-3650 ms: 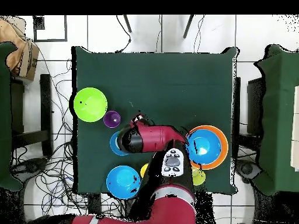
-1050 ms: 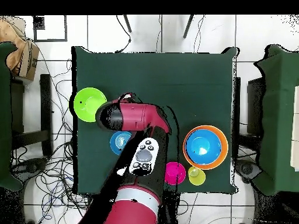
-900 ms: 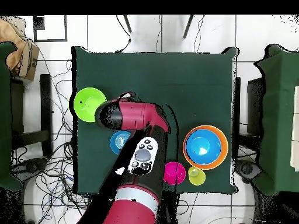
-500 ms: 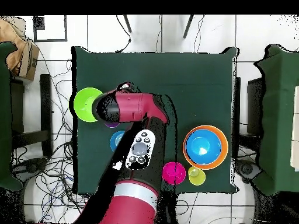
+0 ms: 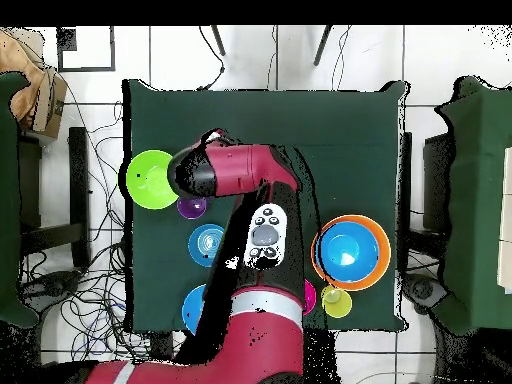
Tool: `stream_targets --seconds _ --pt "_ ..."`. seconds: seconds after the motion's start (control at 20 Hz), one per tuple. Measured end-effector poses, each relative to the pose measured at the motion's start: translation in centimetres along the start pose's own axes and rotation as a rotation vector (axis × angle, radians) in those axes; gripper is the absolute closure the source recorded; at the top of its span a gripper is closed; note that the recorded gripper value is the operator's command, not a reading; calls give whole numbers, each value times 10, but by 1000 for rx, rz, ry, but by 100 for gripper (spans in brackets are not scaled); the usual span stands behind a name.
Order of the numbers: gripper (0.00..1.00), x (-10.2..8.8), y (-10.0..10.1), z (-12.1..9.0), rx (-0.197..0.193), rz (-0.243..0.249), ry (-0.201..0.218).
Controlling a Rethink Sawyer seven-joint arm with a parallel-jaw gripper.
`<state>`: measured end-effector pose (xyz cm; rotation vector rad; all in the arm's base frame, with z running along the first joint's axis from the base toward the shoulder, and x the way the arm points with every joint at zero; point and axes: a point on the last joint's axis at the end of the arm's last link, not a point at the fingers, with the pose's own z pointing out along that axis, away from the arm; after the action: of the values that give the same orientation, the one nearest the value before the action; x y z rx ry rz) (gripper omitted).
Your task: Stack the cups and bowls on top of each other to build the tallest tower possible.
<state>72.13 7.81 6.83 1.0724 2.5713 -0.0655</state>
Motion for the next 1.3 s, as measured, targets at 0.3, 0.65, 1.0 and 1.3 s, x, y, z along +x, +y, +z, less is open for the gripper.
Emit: stream_targets --seconds 0.3,0.65,1.0,1.3 --pt "0 1 -1 6 -11 -57 9" --pt "0 8 3 11 -28 -84 23" --pt "0 20 1 13 -16 -59 53" --pt "0 35 -23 29 56 -87 50"
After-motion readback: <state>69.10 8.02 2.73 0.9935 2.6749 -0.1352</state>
